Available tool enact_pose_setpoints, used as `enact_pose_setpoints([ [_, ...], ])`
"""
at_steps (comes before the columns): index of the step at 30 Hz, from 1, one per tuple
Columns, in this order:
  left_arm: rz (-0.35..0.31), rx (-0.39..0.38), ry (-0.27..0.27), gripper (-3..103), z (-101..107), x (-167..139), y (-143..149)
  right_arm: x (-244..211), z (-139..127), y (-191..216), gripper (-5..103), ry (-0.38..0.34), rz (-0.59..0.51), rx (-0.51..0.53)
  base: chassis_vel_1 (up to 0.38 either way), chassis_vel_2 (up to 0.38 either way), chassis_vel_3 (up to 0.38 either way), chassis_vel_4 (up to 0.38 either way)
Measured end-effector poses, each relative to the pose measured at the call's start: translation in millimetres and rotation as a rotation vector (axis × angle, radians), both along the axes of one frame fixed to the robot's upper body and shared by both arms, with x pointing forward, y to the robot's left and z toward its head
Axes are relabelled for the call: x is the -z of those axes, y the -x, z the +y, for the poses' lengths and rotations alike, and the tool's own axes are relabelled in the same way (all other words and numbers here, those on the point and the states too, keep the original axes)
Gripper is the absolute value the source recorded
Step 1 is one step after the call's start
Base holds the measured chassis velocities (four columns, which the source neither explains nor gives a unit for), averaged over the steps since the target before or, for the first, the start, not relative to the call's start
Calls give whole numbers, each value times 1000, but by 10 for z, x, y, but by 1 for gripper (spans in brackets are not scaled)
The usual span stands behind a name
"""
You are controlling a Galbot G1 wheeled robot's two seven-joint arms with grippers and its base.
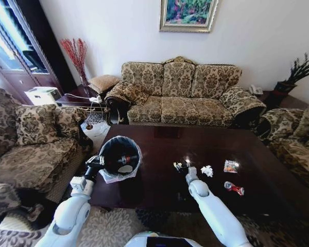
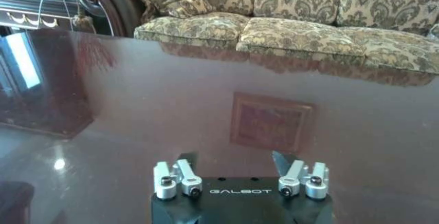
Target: Move to the front of the table and place the trash on the table into the trash bin.
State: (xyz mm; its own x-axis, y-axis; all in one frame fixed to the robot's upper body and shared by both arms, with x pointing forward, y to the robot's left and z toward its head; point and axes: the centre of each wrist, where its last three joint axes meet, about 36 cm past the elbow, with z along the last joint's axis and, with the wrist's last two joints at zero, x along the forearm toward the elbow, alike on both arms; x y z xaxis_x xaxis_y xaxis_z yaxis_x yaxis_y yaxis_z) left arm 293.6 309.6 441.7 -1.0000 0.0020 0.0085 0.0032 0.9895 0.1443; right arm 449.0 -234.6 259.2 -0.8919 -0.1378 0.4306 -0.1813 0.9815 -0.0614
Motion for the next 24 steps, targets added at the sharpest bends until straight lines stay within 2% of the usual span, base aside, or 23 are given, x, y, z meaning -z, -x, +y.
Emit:
enact_pose_setpoints([
  [1, 0, 0, 0, 3, 0, 0, 0, 0, 0, 0, 75, 0, 0, 0, -130, 132, 135, -126],
  [3, 0, 0, 0, 3, 1, 2, -1, 31, 39, 76, 85, 3, 6, 7, -124, 125, 100, -104],
  [6, 1, 0, 0, 3, 5, 5, -2, 59, 78, 148, 90, 7, 11, 10, -78, 49, 49, -75],
  [8, 2, -1, 1, 3, 12, 21, -4, 103, 133, 223, 99, 7, 19, 18, 0, 0, 0, 0],
  [16, 3, 1, 3, 3, 9, 37, -1, 114, 263, 343, 100, -1, 19, 20, 0, 0, 0, 0],
  [24, 3, 3, 2, 3, 7, 35, 4, 228, 228, 318, 100, 1, 43, 54, 0, 0, 0, 0],
])
